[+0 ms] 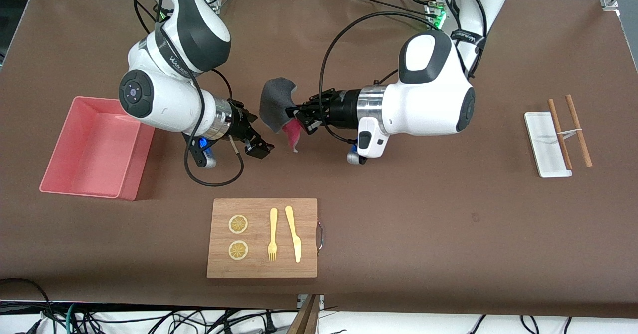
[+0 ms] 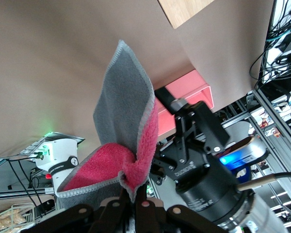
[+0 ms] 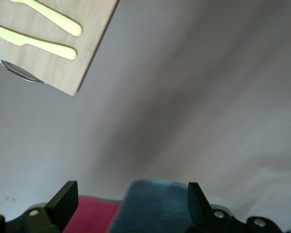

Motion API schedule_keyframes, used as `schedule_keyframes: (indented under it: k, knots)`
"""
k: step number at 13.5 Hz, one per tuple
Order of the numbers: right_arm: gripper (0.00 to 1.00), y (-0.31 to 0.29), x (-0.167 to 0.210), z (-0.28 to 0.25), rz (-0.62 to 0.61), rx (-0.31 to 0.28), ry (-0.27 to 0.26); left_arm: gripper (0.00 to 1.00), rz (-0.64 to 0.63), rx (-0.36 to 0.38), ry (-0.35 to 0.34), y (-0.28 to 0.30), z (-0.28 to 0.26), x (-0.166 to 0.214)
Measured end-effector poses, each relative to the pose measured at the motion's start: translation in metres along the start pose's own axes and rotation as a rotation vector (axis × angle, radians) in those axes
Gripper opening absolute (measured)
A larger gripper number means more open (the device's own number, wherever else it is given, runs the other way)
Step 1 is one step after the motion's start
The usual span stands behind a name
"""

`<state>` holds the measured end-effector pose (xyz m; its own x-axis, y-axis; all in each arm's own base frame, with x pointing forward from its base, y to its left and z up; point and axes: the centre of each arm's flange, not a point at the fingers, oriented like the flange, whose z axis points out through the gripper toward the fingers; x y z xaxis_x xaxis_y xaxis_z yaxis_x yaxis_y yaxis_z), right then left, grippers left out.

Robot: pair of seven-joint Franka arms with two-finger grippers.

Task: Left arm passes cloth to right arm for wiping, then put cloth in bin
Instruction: 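Grasp the cloth with the right gripper beside the left gripper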

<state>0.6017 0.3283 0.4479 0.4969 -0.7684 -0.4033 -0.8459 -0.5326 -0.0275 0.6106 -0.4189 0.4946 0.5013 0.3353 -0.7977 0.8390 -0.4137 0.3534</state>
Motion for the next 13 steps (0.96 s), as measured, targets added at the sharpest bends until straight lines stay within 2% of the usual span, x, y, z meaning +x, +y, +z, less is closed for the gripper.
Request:
schedule_keyframes:
  k: [4, 8, 11, 13]
  knots:
    - [1.00, 0.003, 0.002, 0.005, -0.006, -0.028, -0.006, 0.05, -0.013, -0.005, 0.006, 0.001, -0.004, 0.003]
    - [1.00, 0.013, 0.000, 0.014, -0.023, -0.120, -0.031, 0.05, -0.015, -0.006, 0.006, 0.001, -0.005, 0.003]
    - [1.00, 0.020, -0.001, 0.018, -0.020, -0.174, -0.056, 0.05, -0.015, -0.008, 0.007, 0.001, -0.006, 0.004]
    - [0.99, 0.020, -0.005, 0.020, -0.009, -0.175, -0.106, 0.05, -0.015, -0.009, 0.008, 0.001, -0.007, 0.004]
